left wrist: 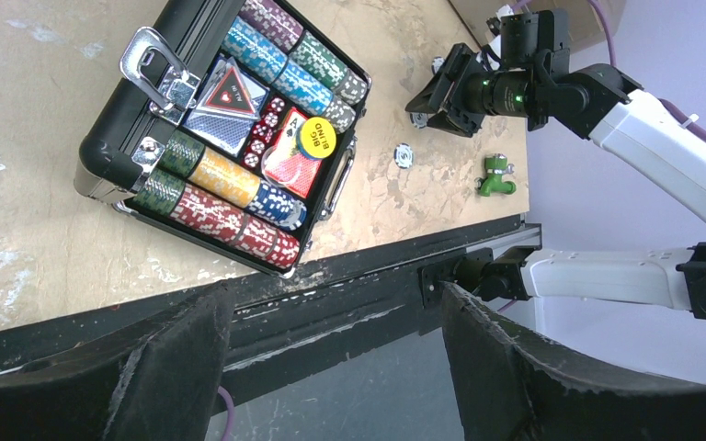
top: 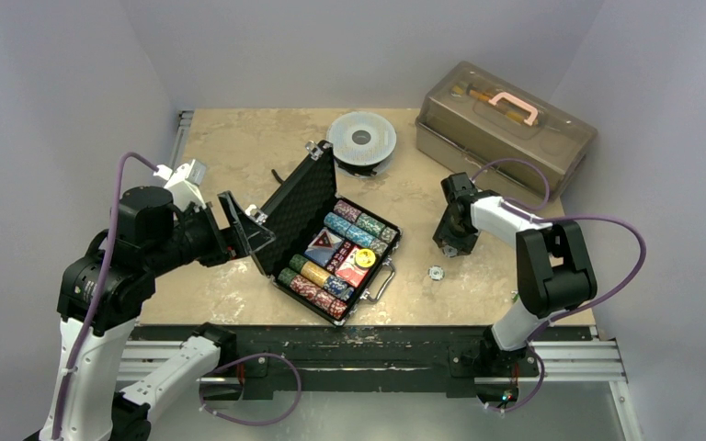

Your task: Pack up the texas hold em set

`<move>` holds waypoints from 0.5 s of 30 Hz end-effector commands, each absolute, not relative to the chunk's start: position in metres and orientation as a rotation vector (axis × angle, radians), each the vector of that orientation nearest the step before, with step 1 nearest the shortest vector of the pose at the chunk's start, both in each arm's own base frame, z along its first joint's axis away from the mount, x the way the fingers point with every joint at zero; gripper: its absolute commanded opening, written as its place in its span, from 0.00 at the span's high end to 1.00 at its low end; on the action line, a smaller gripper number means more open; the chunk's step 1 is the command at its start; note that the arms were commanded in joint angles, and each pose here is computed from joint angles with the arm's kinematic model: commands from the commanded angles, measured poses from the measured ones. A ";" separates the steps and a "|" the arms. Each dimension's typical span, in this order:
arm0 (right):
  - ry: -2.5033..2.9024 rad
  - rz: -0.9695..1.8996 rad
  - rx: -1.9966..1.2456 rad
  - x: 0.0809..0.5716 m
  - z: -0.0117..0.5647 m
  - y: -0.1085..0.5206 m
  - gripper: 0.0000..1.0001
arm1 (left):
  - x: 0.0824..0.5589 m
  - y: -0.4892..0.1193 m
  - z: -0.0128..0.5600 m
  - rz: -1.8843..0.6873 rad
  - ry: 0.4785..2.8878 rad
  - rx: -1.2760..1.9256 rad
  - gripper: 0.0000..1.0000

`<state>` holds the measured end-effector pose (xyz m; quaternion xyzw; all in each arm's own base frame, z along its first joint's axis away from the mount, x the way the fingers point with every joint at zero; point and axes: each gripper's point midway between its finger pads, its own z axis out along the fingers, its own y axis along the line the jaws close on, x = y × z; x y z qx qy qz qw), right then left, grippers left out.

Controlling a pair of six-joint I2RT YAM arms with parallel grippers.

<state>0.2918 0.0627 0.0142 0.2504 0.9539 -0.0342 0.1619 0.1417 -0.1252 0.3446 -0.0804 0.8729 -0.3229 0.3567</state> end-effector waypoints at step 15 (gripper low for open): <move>2.717 -0.060 0.571 0.298 0.018 0.065 0.67 | 0.146 -0.130 0.348 -0.859 2.241 -0.190 0.21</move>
